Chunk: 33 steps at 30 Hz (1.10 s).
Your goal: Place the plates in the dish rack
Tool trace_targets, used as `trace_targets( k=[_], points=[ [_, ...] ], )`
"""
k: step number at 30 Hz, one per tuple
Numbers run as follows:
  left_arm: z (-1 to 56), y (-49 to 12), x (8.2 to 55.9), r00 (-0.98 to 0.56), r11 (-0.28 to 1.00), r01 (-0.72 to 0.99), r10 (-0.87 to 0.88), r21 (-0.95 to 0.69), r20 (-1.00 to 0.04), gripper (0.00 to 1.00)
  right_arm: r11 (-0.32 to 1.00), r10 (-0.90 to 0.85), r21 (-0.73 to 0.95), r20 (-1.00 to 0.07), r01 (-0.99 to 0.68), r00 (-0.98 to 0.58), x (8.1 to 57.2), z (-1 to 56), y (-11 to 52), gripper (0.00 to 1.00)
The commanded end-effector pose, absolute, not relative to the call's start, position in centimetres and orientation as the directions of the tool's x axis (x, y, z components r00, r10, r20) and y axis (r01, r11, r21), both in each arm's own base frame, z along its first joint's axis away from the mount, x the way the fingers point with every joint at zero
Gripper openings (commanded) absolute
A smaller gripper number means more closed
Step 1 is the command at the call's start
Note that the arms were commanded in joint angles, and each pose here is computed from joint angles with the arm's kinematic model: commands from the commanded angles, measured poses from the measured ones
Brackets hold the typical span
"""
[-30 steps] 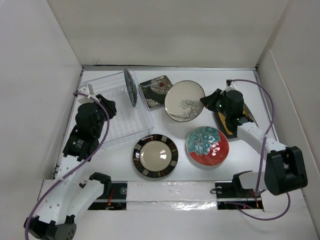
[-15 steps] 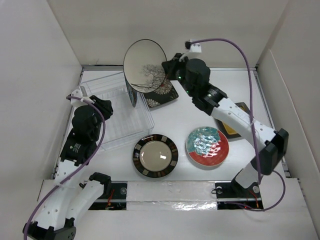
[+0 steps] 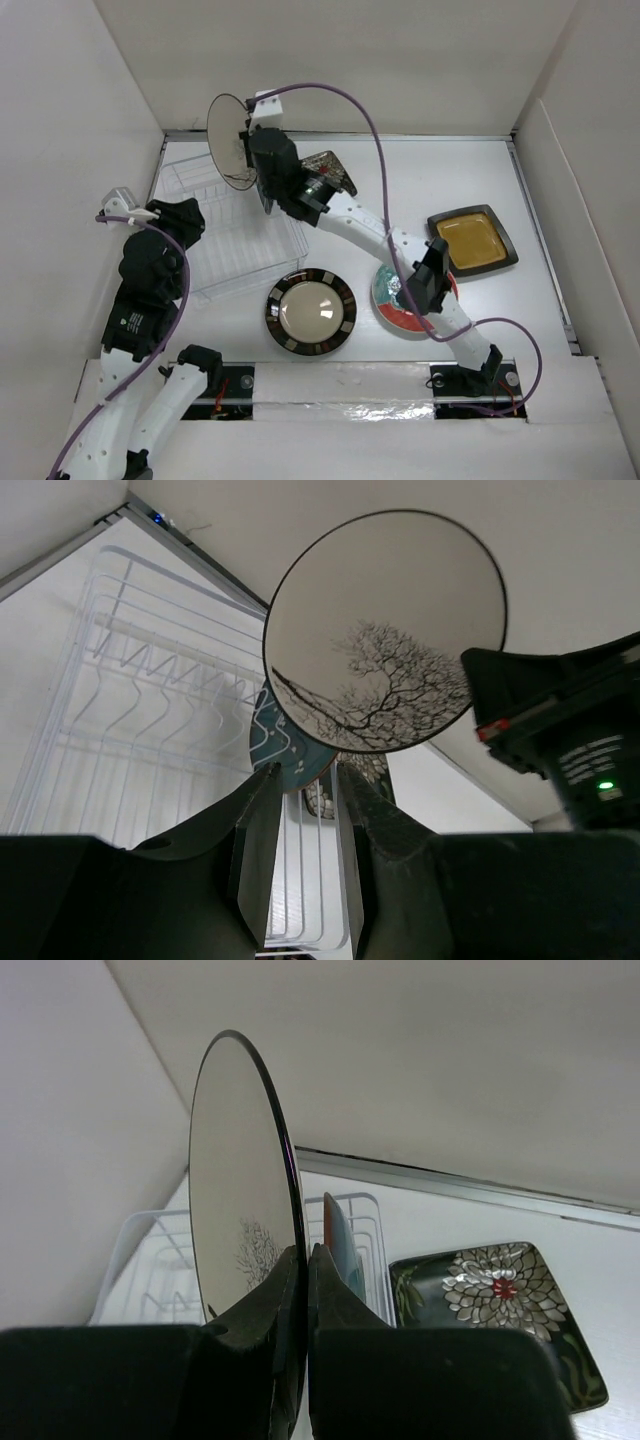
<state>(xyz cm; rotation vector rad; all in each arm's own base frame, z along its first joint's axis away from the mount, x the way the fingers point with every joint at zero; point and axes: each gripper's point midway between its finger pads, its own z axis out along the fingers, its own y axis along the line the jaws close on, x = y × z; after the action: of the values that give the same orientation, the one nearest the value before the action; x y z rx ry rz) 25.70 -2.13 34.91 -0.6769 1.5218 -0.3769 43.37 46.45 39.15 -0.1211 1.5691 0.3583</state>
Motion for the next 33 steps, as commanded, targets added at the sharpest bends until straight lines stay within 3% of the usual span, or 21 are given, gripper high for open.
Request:
trace_targets(
  k=[1, 14, 22, 30, 33],
  points=[
    [36.8, -1.0, 25.1, 0.118, 0.731, -0.2, -0.643, -0.653, -0.756, 0.26, 0.966, 0.223, 0.197, -0.963, -0.17, 0.153, 42.3, 46.2, 44.2, 0.0],
    [36.2, -1.4, 25.0, 0.101, 0.726, -0.204, -0.651, -0.656, -0.752, 0.25, 1.0, -0.027, -0.027, -0.974, 0.002, 0.226, 42.9, 42.4, 45.1, 0.0],
    [36.2, -1.1, 24.7, 0.112, 0.722, -0.21, -0.652, -0.659, -0.75, 0.25, 0.987, -0.158, -0.15, -0.969, 0.057, 0.189, 43.6, 37.7, 46.3, 0.0],
    [37.0, 0.6, 23.8, 0.181, 0.667, -0.272, -0.673, -0.694, -0.717, 0.25, 0.982, -0.181, -0.171, -0.974, 0.084, 0.135, 44.4, 32.0, 47.4, 0.0],
    [37.0, 1.9, 23.4, 0.218, 0.634, -0.336, -0.668, -0.697, -0.712, 0.32, 0.99, -0.141, -0.137, -0.983, 0.044, 0.119, 44.5, 31.0, 48.3, 0.0]
  ],
)
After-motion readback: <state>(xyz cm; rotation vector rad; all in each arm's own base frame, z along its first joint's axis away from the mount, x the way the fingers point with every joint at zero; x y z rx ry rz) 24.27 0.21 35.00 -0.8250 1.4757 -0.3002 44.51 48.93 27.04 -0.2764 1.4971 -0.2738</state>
